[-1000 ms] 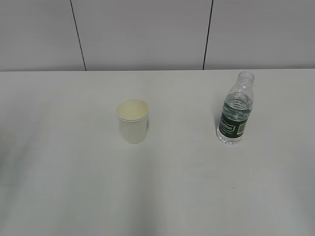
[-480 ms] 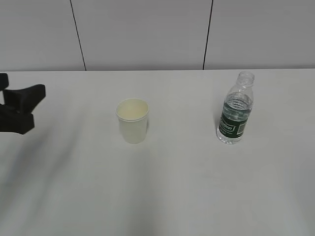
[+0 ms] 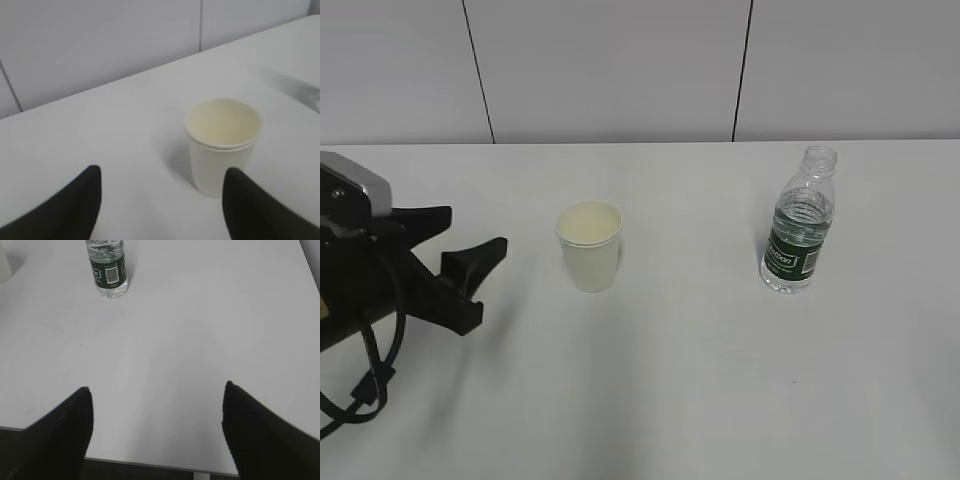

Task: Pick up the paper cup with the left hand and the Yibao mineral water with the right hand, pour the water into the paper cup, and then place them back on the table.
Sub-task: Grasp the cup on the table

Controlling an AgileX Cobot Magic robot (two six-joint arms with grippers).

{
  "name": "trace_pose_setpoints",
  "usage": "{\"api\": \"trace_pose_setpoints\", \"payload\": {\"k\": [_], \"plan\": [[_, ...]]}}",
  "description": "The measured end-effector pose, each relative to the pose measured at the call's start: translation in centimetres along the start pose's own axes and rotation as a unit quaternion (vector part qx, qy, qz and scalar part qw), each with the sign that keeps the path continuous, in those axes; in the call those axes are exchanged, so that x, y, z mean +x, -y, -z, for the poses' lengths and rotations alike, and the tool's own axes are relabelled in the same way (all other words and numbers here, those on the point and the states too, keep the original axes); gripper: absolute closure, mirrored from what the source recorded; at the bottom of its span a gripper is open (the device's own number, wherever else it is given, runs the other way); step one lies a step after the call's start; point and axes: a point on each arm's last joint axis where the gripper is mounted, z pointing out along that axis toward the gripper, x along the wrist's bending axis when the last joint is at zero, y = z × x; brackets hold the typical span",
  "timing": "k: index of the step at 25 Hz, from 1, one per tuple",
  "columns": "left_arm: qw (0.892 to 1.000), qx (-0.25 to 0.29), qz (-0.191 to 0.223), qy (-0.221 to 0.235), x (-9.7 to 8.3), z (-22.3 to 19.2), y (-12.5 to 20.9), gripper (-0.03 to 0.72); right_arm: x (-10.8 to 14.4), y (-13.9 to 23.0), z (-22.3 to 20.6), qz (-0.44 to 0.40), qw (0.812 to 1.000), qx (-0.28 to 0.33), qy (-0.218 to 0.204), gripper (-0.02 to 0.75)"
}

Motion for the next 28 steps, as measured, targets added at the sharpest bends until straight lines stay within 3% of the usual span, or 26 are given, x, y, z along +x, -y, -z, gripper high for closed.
{"api": "trace_pose_setpoints", "payload": {"k": [4,11,15,19,28], "plan": [[0.999,-0.017,-0.007,0.049,-1.0,-1.1,1.7,0.188,0.0,0.0,0.0,0.000,1.000,0.000,0.000,0.146],[0.997,0.013,-0.002,0.072,-1.2,-3.1,4.0,0.183,0.0,0.0,0.0,0.000,1.000,0.000,0.000,0.146],[0.997,0.003,-0.002,0.078,-1.1,-4.2,3.9,0.115,0.0,0.0,0.0,0.000,1.000,0.000,0.000,0.146],[0.996,0.002,0.037,0.084,-0.9,-5.7,4.2,0.020,0.0,0.0,0.0,0.000,1.000,0.000,0.000,0.146],[0.993,0.006,0.039,0.115,-0.9,-8.9,5.8,-0.004,0.0,0.0,0.0,0.000,1.000,0.000,0.000,0.146]]}}
